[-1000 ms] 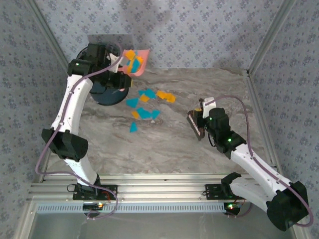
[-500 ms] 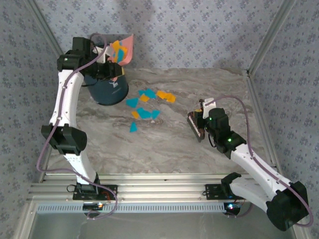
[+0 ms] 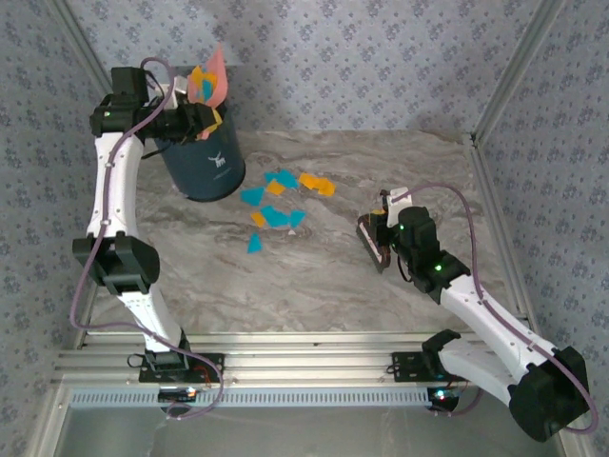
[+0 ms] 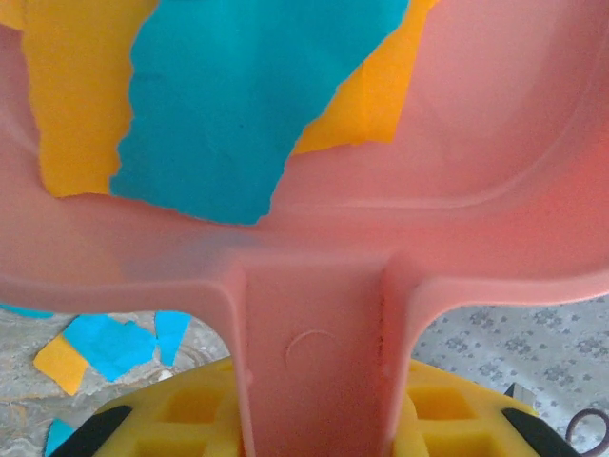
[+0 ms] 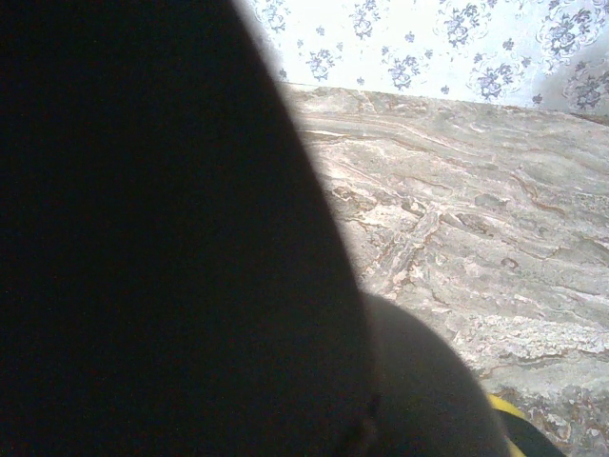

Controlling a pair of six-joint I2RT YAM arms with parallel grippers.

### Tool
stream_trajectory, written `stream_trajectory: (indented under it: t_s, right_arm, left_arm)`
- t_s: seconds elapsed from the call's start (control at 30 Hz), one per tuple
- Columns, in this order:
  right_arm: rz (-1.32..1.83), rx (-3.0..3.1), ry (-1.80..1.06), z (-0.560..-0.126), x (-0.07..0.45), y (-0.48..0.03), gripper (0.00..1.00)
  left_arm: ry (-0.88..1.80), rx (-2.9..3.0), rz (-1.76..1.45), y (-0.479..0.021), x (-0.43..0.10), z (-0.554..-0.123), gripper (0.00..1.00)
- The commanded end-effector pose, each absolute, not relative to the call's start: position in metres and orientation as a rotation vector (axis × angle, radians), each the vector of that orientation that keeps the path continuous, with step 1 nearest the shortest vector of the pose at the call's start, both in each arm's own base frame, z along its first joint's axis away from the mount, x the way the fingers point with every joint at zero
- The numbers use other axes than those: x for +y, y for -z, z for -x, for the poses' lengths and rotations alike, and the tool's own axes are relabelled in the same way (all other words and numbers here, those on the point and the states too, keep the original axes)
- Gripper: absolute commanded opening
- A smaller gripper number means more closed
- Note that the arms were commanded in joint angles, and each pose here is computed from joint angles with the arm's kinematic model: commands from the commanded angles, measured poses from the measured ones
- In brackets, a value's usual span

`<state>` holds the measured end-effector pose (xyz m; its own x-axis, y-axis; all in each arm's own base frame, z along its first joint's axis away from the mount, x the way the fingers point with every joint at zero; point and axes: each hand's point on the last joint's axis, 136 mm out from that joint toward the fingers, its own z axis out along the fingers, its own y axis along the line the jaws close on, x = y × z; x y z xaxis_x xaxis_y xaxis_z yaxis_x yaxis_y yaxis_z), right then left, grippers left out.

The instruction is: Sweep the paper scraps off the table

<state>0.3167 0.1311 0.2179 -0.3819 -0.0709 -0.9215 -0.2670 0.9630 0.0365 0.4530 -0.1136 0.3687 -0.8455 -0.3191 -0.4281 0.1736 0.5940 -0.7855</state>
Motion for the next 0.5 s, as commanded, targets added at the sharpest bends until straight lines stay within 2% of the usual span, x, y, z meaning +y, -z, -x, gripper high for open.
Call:
stream_trajectory:
  t_s: [0.0, 0.47]
  right_arm:
    - [0.213, 1.923, -0.245, -0.32, 0.132, -0.232, 0.0]
    - [0.21, 1.93, -0.251, -0.319, 0.132, -0.229, 0.0]
  left_arm:
    - [1.303, 2.245, 0.13, -0.374, -0.115, -0.459, 0.0]
    - [1.412, 2.136, 0.231, -0.381, -0.107, -0.471, 0.0]
